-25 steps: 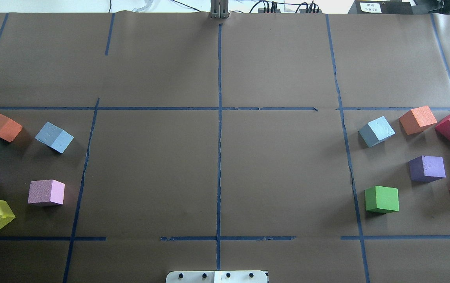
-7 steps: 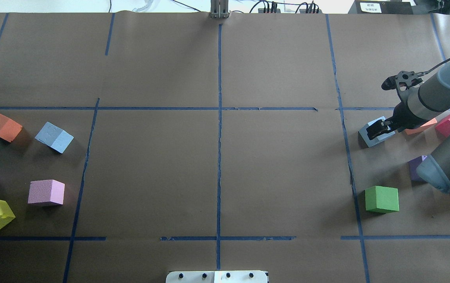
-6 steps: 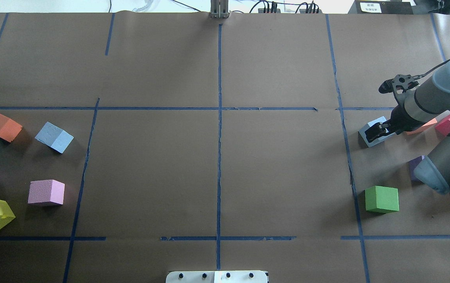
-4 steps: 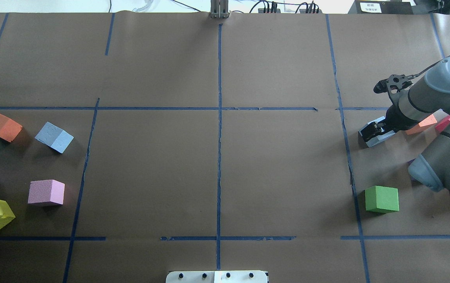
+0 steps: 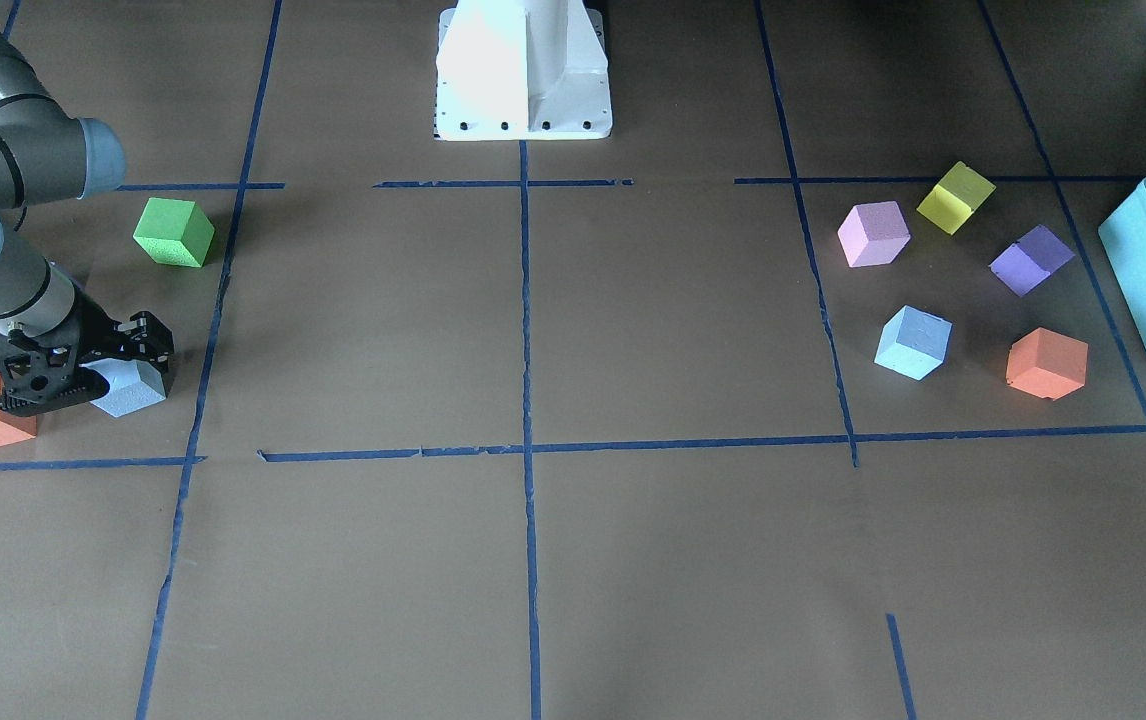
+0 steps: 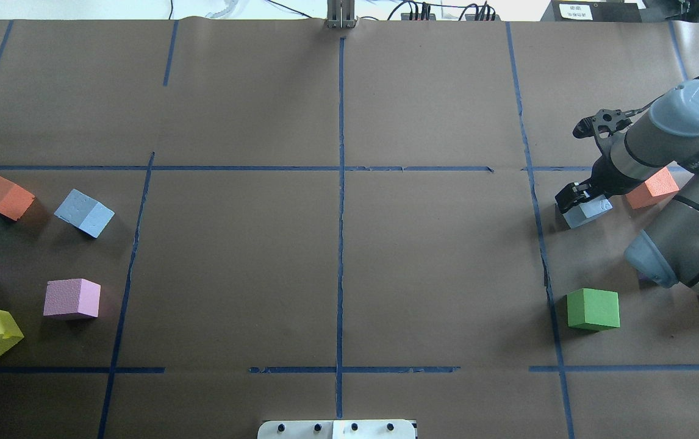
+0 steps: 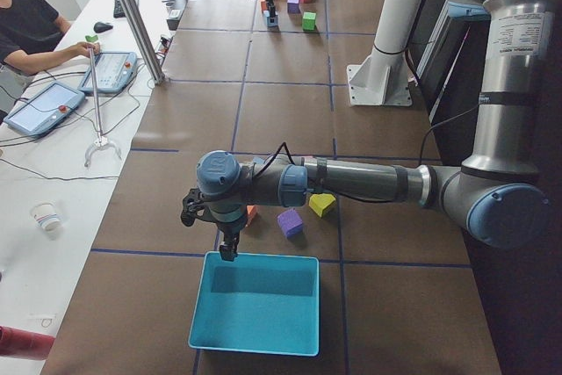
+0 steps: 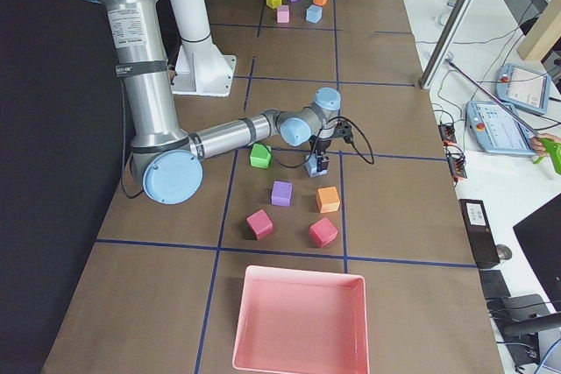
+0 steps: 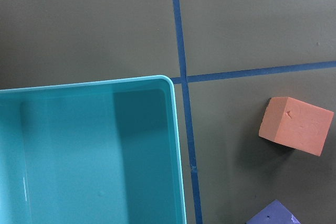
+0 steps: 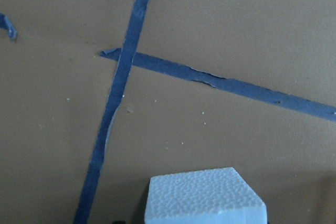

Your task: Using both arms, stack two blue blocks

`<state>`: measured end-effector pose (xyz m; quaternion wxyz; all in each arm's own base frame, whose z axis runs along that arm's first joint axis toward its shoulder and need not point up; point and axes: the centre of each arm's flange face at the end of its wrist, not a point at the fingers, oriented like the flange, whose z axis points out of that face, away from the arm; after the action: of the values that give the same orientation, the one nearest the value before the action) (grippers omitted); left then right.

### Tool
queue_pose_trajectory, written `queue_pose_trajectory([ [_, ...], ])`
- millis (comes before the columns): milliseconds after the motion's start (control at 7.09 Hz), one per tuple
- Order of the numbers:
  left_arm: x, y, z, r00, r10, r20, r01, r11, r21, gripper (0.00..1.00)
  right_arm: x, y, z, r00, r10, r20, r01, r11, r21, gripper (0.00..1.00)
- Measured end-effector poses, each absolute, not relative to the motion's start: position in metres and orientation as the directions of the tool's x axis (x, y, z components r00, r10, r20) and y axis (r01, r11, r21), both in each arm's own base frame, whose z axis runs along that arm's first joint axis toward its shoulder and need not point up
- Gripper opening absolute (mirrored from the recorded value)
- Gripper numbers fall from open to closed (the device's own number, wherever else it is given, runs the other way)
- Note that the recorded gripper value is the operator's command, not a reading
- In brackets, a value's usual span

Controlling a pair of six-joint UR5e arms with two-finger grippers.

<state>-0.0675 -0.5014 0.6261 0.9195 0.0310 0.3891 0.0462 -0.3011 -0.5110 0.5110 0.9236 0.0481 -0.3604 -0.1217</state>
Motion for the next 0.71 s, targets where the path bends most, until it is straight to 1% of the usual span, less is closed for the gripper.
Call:
queue_pose_trajectory([
  [282,-0.068,-0.501,0.626,0.693,0.109,-0.713,-0.061,0.994,0.093,1.00,-0.280,-0.520,0.494,0.686,-0.246,0.685,0.161,0.969,0.187,0.00],
  [564,-0.068,-0.501,0.626,0.693,0.110,-0.712,-0.061,0.994,0.095,1.00,-0.252,-0.529,0.459,0.624,-0.226,0.748,0.130,0.974,0.185,0.00],
  [705,-0.068,-0.501,0.625,0.693,0.110,-0.712,-0.061,0.994,0.095,1.00,-0.257,-0.538,0.432,0.611,-0.223,0.760,0.128,0.975,0.183,0.00],
])
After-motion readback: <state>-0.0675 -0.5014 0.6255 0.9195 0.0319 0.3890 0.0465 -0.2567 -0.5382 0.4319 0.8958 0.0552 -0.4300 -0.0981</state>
